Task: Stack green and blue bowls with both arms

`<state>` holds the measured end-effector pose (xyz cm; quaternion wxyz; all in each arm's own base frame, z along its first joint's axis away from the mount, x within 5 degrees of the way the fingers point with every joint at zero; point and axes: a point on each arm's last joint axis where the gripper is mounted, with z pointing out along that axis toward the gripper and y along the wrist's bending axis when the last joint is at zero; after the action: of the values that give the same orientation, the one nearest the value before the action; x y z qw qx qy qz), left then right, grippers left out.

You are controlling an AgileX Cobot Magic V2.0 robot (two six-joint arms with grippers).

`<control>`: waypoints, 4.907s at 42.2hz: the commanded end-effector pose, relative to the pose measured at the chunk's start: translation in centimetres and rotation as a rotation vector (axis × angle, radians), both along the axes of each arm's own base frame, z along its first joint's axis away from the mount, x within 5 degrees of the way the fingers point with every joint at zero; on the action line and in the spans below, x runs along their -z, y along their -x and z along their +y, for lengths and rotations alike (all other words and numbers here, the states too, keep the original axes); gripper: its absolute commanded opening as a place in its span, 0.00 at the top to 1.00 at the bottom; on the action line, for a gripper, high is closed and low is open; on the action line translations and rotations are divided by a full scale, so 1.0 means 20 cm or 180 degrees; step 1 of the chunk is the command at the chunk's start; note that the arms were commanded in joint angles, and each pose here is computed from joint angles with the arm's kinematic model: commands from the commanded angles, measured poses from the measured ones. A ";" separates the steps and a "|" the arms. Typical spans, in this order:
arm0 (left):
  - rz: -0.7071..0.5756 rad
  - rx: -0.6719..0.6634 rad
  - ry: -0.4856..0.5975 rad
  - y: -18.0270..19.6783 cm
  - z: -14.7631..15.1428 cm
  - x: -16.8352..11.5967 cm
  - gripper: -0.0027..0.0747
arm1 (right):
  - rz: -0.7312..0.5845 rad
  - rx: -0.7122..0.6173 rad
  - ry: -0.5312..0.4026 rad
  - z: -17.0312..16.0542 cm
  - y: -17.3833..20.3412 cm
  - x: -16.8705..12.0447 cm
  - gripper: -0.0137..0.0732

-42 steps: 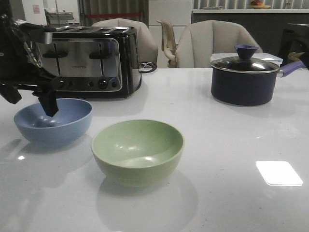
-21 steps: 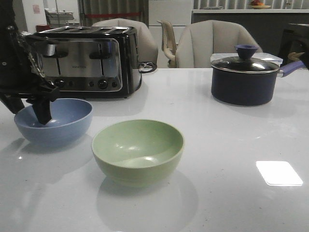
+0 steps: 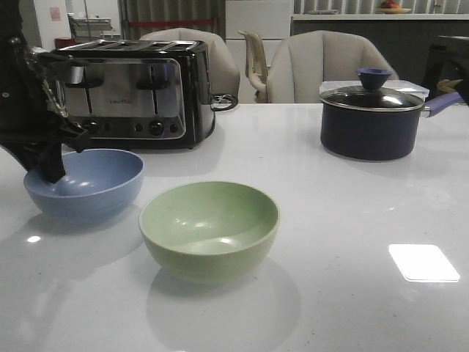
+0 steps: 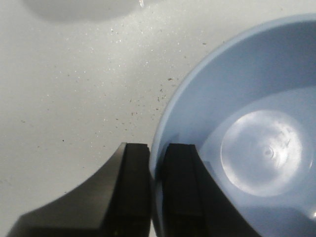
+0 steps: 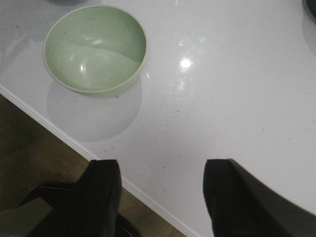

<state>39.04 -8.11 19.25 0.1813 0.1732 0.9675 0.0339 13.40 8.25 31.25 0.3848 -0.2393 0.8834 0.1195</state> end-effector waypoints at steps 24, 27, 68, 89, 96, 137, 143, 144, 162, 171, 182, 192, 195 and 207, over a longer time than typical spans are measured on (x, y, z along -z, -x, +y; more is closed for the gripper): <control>-0.0800 0.0177 0.0698 0.33 -0.01 -0.76 0.84 | -0.0306 -0.0022 -0.0106 0.01 -0.02 -0.07 0.28; -0.0774 0.0298 0.1007 0.37 -0.05 -0.79 0.84 | -0.0306 -0.0022 -0.0106 0.01 -0.02 -0.07 0.28; 0.0374 0.1132 0.1563 0.30 -0.55 -0.31 0.83 | -0.0306 -0.0022 -0.0106 0.01 -0.02 -0.07 0.28; 0.0075 0.1136 0.1533 0.26 -0.55 -0.37 0.43 | -0.0306 -0.0022 -0.0106 0.01 -0.02 -0.07 0.28; -0.0371 0.1254 0.1546 0.33 -0.51 -0.61 0.43 | -0.0306 -0.0022 -0.0106 0.01 -0.02 -0.07 0.28; -0.1836 0.1639 0.1486 1.46 0.03 -0.93 0.43 | -0.0322 -0.0022 -0.0116 0.01 -0.02 -0.07 0.28; -0.1840 0.1640 0.1486 1.53 0.06 -0.87 0.43 | -0.0328 -0.0022 -0.0119 0.01 -0.02 -0.07 0.28; -0.1822 0.1637 0.1483 1.53 0.06 -0.85 0.43 | -0.0328 -0.0022 -0.0119 0.01 -0.02 -0.07 0.28; -0.1855 0.1591 0.1489 1.52 0.06 -0.82 0.67 | -0.0325 -0.0022 -0.0115 0.01 -0.02 -0.07 0.62; -0.1903 0.1424 0.1468 1.51 0.07 -0.81 0.83 | -0.0325 -0.0022 -0.0115 0.01 -0.02 -0.07 0.79; -0.1892 0.0778 0.1491 1.47 0.12 -0.81 0.84 | -0.0324 -0.0022 -0.0117 0.01 -0.02 -0.07 0.79; -0.1898 0.0777 0.1492 1.47 0.12 -0.81 0.84 | -0.0324 -0.0022 -0.0117 0.01 -0.02 -0.07 0.79; -0.1898 0.0777 0.1492 1.47 0.12 -0.81 0.84 | -0.0324 -0.0022 -0.0117 0.01 -0.02 -0.07 0.79; -0.2728 0.0839 0.0715 1.49 0.23 -0.72 0.84 | -0.0324 -0.0022 -0.0117 0.01 -0.02 -0.07 0.79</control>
<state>9.49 -4.28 32.81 0.4959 0.2671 0.8242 -0.0584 13.44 8.27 31.30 0.3881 -0.2388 0.8819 0.1204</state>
